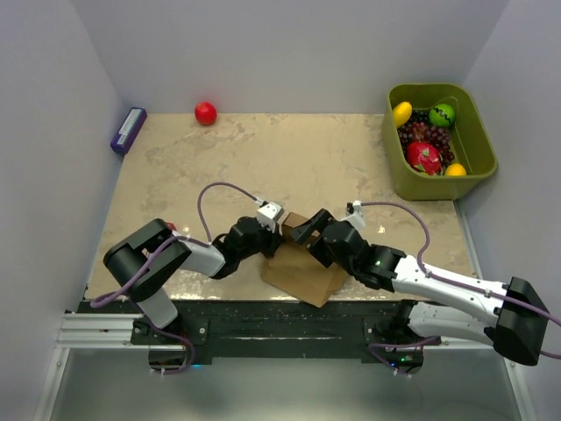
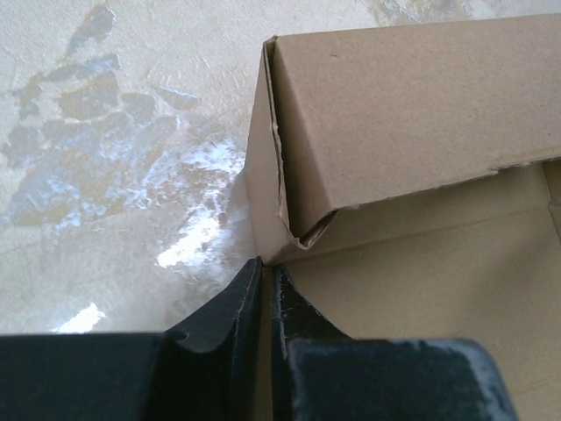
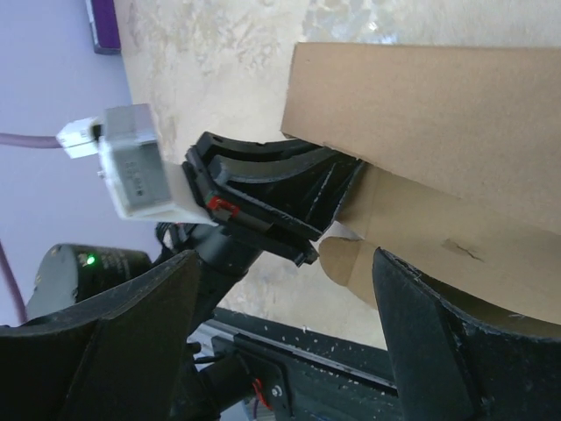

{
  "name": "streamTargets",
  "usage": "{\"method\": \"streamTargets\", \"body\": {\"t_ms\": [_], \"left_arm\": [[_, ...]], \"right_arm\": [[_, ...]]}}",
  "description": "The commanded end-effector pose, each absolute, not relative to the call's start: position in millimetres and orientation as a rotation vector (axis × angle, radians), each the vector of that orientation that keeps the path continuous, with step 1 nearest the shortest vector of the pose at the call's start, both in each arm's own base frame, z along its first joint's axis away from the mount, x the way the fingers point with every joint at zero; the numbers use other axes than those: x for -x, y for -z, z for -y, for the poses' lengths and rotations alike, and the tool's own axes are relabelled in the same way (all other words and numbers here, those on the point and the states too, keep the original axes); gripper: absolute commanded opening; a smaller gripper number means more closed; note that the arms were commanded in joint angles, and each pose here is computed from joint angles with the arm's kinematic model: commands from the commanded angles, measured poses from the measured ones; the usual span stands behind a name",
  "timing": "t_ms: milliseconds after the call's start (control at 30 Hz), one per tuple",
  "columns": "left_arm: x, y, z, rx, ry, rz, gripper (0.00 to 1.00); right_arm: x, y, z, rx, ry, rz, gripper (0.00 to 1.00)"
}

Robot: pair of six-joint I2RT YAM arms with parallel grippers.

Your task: Fold the paper box

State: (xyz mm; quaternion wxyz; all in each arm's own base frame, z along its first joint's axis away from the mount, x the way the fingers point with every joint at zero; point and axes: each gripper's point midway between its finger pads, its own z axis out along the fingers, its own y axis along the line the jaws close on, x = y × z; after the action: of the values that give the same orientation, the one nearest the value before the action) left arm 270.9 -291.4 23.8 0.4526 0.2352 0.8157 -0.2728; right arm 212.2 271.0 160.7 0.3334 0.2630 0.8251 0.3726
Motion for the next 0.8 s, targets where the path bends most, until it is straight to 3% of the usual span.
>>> {"method": "streamTargets", "body": {"t_ms": [0, 433, 767], "left_arm": [[-269, -28, 294, -0.451, 0.674, -2.033, 0.11], [-251, -32, 291, -0.366, 0.666, -2.040, 0.11], [-235, -36, 305, -0.382, 0.665, -2.033, 0.11]], "right_arm": [[-210, -160, -281, -0.784, -1.081, -2.141, 0.82], [-220, -121, -229, -1.016, -0.856, -2.036, 0.81], [-231, -107, -207, -1.163, -0.795, -1.908, 0.74]]}}
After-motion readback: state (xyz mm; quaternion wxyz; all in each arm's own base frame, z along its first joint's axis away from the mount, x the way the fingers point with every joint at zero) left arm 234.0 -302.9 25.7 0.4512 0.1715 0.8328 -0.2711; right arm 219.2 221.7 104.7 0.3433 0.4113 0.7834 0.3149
